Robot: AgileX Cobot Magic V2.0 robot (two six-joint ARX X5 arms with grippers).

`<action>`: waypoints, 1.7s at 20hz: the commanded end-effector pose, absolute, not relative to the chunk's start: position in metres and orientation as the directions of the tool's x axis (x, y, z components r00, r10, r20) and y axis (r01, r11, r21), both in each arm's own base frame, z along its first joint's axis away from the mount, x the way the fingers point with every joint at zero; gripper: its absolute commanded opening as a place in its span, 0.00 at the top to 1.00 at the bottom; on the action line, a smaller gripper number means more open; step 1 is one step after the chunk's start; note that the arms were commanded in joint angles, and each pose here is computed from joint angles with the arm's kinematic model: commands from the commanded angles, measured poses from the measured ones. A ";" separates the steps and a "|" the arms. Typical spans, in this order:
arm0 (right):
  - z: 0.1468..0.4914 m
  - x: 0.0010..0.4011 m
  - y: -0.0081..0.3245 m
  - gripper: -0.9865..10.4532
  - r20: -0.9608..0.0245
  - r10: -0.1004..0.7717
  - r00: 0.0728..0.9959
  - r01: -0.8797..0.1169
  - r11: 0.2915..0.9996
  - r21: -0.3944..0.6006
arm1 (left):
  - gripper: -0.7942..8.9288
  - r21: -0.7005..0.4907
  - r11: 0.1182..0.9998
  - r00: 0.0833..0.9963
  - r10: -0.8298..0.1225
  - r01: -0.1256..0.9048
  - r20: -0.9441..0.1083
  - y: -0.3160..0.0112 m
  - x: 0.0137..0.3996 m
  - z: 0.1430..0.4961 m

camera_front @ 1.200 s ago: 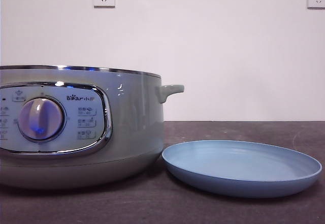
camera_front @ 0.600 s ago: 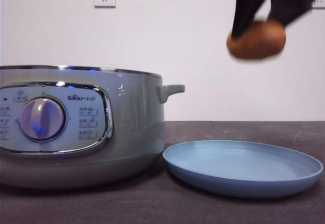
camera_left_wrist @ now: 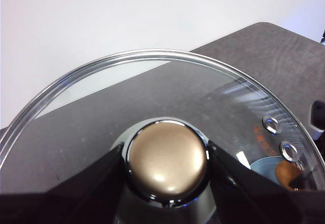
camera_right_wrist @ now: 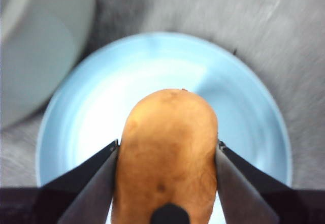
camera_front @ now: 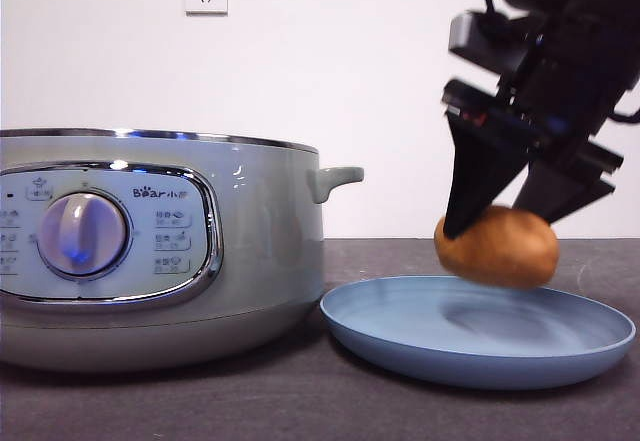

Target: Take the potato out from the steamer,put the potato on the plate,close the lid

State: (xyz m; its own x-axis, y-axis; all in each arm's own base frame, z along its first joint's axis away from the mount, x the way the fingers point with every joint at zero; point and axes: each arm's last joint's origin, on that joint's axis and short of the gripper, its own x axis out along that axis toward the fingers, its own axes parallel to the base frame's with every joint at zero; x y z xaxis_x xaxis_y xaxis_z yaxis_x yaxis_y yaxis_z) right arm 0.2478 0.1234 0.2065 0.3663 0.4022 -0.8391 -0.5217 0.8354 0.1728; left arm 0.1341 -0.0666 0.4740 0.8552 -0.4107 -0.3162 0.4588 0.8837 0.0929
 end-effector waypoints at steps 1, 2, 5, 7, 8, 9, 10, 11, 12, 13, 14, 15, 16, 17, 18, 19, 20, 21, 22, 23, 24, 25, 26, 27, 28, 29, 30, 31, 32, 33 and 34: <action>0.189 0.250 0.129 0.92 -0.863 0.390 0.320 -0.517 0.836 0.185 | 0.93 0.088 0.889 0.876 -0.419 0.449 -0.239 -0.064 0.129 0.484; 0.184 0.252 0.130 0.92 -0.871 0.384 0.306 -0.515 0.836 0.187 | 0.93 0.088 0.889 0.876 -0.419 0.449 -0.239 -0.064 0.129 0.484; 0.171 0.254 0.135 0.92 -0.887 0.372 0.273 -0.519 0.833 0.190 | 0.93 0.088 0.889 0.876 -0.419 0.449 -0.240 -0.064 0.129 0.484; 0.170 0.255 0.136 0.90 -0.888 0.371 0.270 -0.516 0.835 0.192 | 0.93 0.088 0.889 0.874 -0.419 0.450 -0.246 -0.064 0.129 0.483; 0.170 0.255 0.136 0.83 -0.889 0.371 0.270 -0.512 0.837 0.193 | 0.93 0.088 0.889 0.874 -0.418 0.450 -0.249 -0.064 0.129 0.483; 0.170 0.255 0.136 0.71 -0.889 0.370 0.270 -0.506 0.840 0.196 | 0.93 0.088 0.889 0.874 -0.418 0.450 -0.250 -0.064 0.129 0.483; 0.170 0.255 0.135 0.58 -0.889 0.367 0.272 -0.493 0.847 0.199 | 0.93 0.088 0.889 0.874 -0.418 0.450 -0.250 -0.064 0.129 0.483; 0.170 0.255 0.135 0.50 -0.889 0.366 0.275 -0.488 0.850 0.199 | 0.93 0.088 0.889 0.873 -0.418 0.450 -0.250 -0.064 0.129 0.483; 0.170 0.255 0.135 0.49 -0.888 0.367 0.277 -0.489 0.850 0.198 | 0.93 0.088 0.889 0.873 -0.418 0.450 -0.250 -0.064 0.129 0.483; 0.170 0.256 0.135 0.50 -0.887 0.367 0.279 -0.489 0.850 0.198 | 0.93 0.088 0.889 0.874 -0.418 0.450 -0.250 -0.064 0.129 0.483; 0.170 0.256 0.135 0.50 -0.887 0.368 0.279 -0.489 0.849 0.198 | 0.93 0.088 0.889 0.874 -0.418 0.450 -0.250 -0.064 0.129 0.483; 0.170 0.256 0.135 0.50 -0.887 0.368 0.280 -0.489 0.849 0.198 | 0.93 0.088 0.888 0.873 -0.418 0.450 -0.250 -0.064 0.129 0.483; 0.171 0.256 0.135 0.50 -0.886 0.368 0.281 -0.489 0.849 0.198 | 0.93 0.088 0.889 0.873 -0.418 0.450 -0.250 -0.064 0.129 0.483; 0.172 0.256 0.135 0.50 -0.884 0.370 0.285 -0.490 0.849 0.197 | 0.93 0.088 0.888 0.873 -0.418 0.450 -0.250 -0.064 0.129 0.483; 0.175 0.255 0.135 0.50 -0.880 0.374 0.293 -0.492 0.848 0.196 | 0.93 0.088 0.889 0.874 -0.418 0.450 -0.250 -0.064 0.129 0.483; 0.180 0.254 0.134 0.50 -0.872 0.380 0.307 -0.495 0.847 0.195 | 0.93 0.088 0.889 0.874 -0.418 0.450 -0.250 -0.064 0.129 0.483; 0.186 0.253 0.133 0.50 -0.862 0.389 0.325 -0.498 0.845 0.194 | 0.93 0.088 0.889 0.873 -0.418 0.450 -0.250 -0.064 0.129 0.483; 0.194 0.250 0.132 0.50 -0.848 0.401 0.348 -0.503 0.843 0.192 | 0.93 0.088 0.889 0.873 -0.418 0.450 -0.253 -0.065 0.131 0.482; 0.205 0.247 0.131 0.50 -0.827 0.416 0.378 -0.508 0.840 0.190 | 0.93 0.088 0.888 0.871 -0.417 0.451 -0.261 -0.067 0.134 0.481; 0.215 0.243 0.129 0.50 -0.808 0.429 0.405 -0.514 0.837 0.187 | 0.93 0.088 0.888 0.868 -0.415 0.452 -0.272 -0.069 0.138 0.480; 0.228 0.237 0.125 0.50 -0.780 0.446 0.439 -0.522 0.833 0.183 | 0.93 0.087 0.887 0.864 -0.413 0.454 -0.289 -0.072 0.144 0.477; 0.240 0.231 0.122 0.50 -0.752 0.461 0.470 -0.526 0.831 0.180 | 0.93 0.087 0.886 0.859 -0.411 0.455 -0.304 -0.074 0.150 0.475; 0.255 0.222 0.118 0.50 -0.711 0.482 0.512 -0.525 0.831 0.185 | 0.93 0.087 0.886 0.853 -0.408 0.456 -0.325 -0.078 0.157 0.471; 0.267 0.215 0.114 0.50 -0.673 0.499 0.545 -0.529 0.828 0.185 | 0.93 0.087 0.885 0.848 -0.405 0.458 -0.342 -0.081 0.163 0.469; 0.282 0.205 0.109 0.51 -0.624 0.519 0.584 -0.534 0.825 0.185 | 0.93 0.087 0.884 0.842 -0.402 0.460 -0.360 -0.085 0.171 0.465; 0.294 0.196 0.105 0.51 -0.582 0.534 0.614 -0.539 0.822 0.185 | 0.93 0.086 0.883 0.837 -0.400 0.461 -0.375 -0.088 0.177 0.462; 0.307 0.184 0.099 0.51 -0.532 0.549 0.645 -0.546 0.818 0.183 | 0.93 0.086 0.883 0.830 -0.397 0.462 -0.392 -0.091 0.184 0.459; 0.317 0.175 0.094 0.51 -0.494 0.560 0.665 -0.552 0.814 0.179 | 0.93 0.085 0.882 0.824 -0.394 0.464 -0.408 -0.094 0.189 0.455; 0.328 0.162 0.088 0.51 -0.453 0.569 0.686 -0.557 0.812 0.178 | 0.93 0.082 0.879 0.813 -0.395 0.470 -0.428 -0.097 0.196 0.451; 0.337 0.153 0.083 0.51 -0.423 0.575 0.700 -0.560 0.810 0.175 | 0.93 0.074 0.871 0.797 -0.407 0.486 -0.446 -0.101 0.201 0.447; 0.347 0.142 0.078 0.51 -0.389 0.581 0.714 -0.565 0.808 0.169 | 0.93 0.058 0.857 0.773 -0.429 0.512 -0.468 -0.105 0.207 0.442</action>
State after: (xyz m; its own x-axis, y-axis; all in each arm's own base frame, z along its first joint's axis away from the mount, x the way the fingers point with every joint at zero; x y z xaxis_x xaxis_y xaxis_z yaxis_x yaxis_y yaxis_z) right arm 0.1429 0.0782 0.3443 0.7077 0.5819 -0.4008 -0.5708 0.8051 0.1609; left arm 0.2074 -0.1044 0.4352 0.7572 -0.4014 -0.5153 0.5036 0.8612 0.0690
